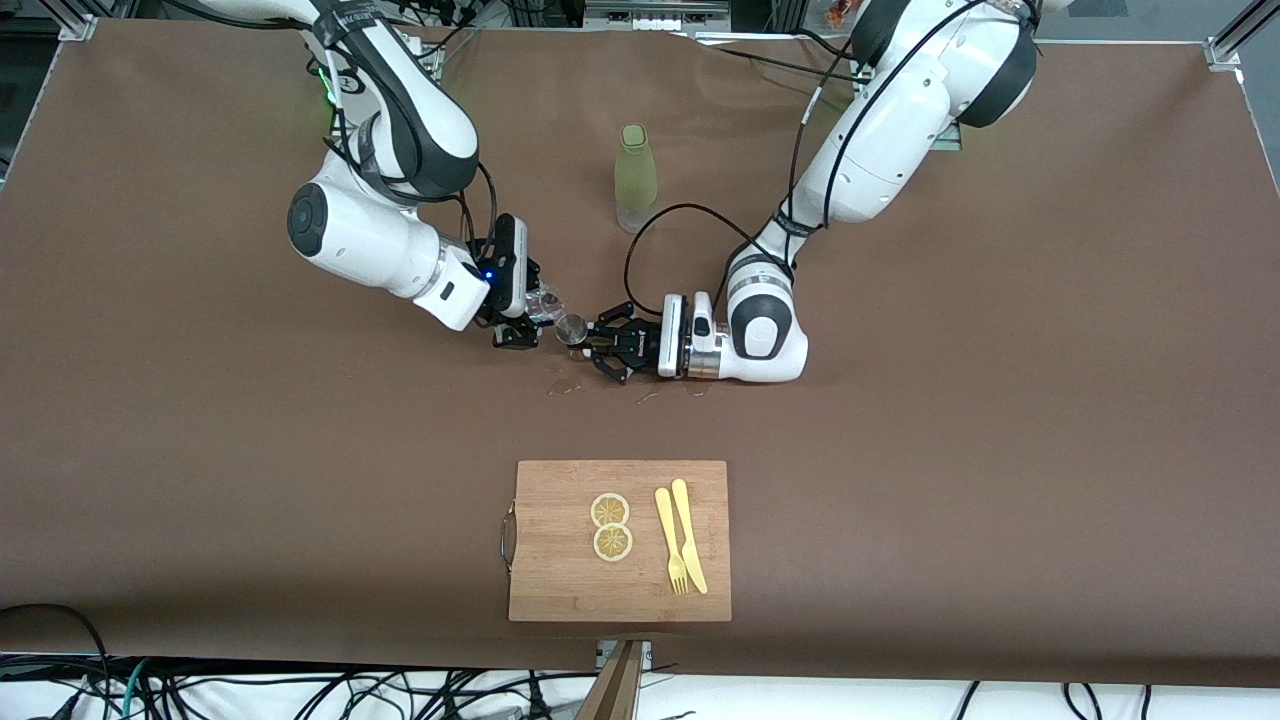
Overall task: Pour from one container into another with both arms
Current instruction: 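Tilt the glass with the right gripper over the jigger held by the left gripper, then carry the glass back with the right gripper while the left gripper returns the jigger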
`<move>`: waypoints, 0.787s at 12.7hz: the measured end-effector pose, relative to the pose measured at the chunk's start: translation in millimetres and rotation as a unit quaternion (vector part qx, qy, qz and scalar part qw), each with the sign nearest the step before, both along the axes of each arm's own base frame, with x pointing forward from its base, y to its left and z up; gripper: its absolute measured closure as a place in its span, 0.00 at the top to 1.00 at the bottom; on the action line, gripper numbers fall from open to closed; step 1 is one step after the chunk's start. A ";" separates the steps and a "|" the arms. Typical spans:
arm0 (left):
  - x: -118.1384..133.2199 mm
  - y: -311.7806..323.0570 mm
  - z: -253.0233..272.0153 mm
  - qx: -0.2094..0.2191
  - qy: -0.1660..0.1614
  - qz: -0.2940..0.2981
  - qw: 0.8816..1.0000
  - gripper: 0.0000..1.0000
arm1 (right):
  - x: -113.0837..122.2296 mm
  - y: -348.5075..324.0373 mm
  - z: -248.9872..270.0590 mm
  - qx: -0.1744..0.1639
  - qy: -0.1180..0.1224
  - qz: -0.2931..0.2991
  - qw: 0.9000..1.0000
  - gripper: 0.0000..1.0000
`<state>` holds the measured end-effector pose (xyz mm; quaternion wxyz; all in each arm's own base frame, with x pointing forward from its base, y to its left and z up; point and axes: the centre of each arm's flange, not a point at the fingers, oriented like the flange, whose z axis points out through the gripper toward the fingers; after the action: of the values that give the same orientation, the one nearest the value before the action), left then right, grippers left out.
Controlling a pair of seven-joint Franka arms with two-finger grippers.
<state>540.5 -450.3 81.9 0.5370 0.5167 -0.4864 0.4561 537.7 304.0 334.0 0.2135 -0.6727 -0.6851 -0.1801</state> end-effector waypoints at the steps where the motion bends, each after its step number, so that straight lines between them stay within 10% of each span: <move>1: 0.1 -0.1 0.2 0.000 0.000 0.000 1.000 0.21 | 0.1 -0.2 -0.4 0.000 0.002 -0.004 1.000 0.35; 10: 5.7 1.8 3.5 -0.002 -0.006 0.003 1.000 0.21 | 5.8 -9.2 -2.7 0.081 0.022 -0.064 0.994 0.35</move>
<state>546.2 -448.5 85.3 0.5334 0.5144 -0.4874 0.4619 543.5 294.8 331.3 0.2703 -0.6996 -0.6190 -0.2331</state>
